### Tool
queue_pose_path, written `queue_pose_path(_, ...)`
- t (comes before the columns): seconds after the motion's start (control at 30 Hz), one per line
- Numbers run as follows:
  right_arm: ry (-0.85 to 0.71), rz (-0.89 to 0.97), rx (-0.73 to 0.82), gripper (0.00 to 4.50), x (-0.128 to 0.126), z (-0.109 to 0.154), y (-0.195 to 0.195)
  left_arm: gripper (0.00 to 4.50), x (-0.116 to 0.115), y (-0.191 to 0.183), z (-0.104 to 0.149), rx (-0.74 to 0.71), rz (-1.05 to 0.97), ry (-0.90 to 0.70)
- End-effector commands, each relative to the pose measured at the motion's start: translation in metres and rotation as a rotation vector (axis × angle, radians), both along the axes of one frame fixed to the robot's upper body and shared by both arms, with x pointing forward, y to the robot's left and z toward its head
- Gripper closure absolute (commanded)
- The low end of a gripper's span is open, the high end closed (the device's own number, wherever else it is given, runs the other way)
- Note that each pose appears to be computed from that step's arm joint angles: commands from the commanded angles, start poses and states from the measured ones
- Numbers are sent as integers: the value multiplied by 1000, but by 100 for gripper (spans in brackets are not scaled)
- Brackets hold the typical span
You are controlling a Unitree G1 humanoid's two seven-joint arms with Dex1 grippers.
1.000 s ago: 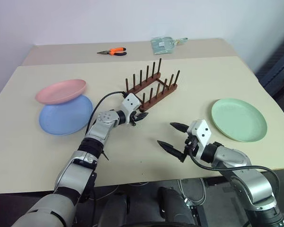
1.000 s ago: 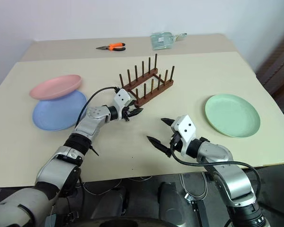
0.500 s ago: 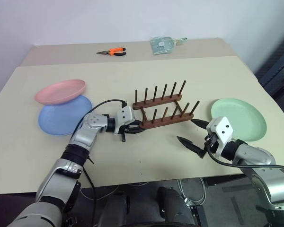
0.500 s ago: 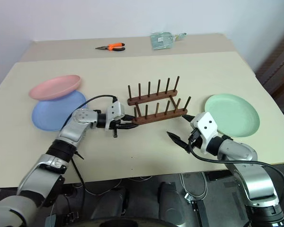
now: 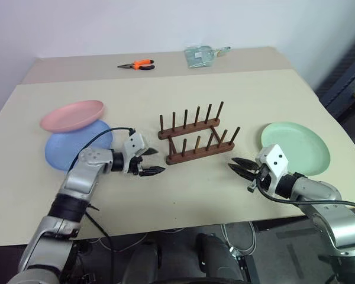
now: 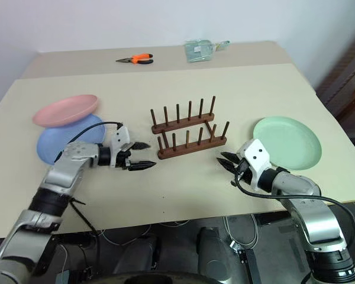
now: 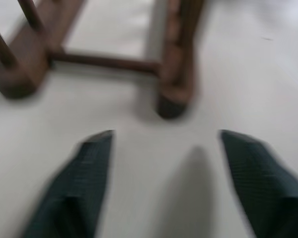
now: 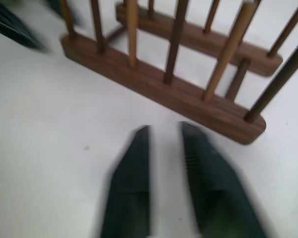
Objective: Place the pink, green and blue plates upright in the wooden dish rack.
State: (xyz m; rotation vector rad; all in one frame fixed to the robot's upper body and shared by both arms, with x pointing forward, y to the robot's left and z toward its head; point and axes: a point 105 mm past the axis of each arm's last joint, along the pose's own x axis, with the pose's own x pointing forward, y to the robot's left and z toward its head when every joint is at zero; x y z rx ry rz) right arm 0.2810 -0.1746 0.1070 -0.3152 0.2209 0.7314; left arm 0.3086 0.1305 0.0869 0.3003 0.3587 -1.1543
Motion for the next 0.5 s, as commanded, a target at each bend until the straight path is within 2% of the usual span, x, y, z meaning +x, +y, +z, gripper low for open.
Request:
queue_pose_path(0.03,-6,-7,-59,450,7,-6,2,298,-19,-16,8,-15,-39,1)
queue_pose_path(0.13,-8,-51,-126,450,20,-19,-2,298,-29,-37,-2,13,-56,-20)
queue_pose_path(0.27,-30,-117,-110,450,38,-21,-4,298,-10,-55,-16,107,24,-159)
queue_pose_path(0.5,-83,-165,-146,450,65,-23,-6,298,32,-53,-28,178,245,-254)
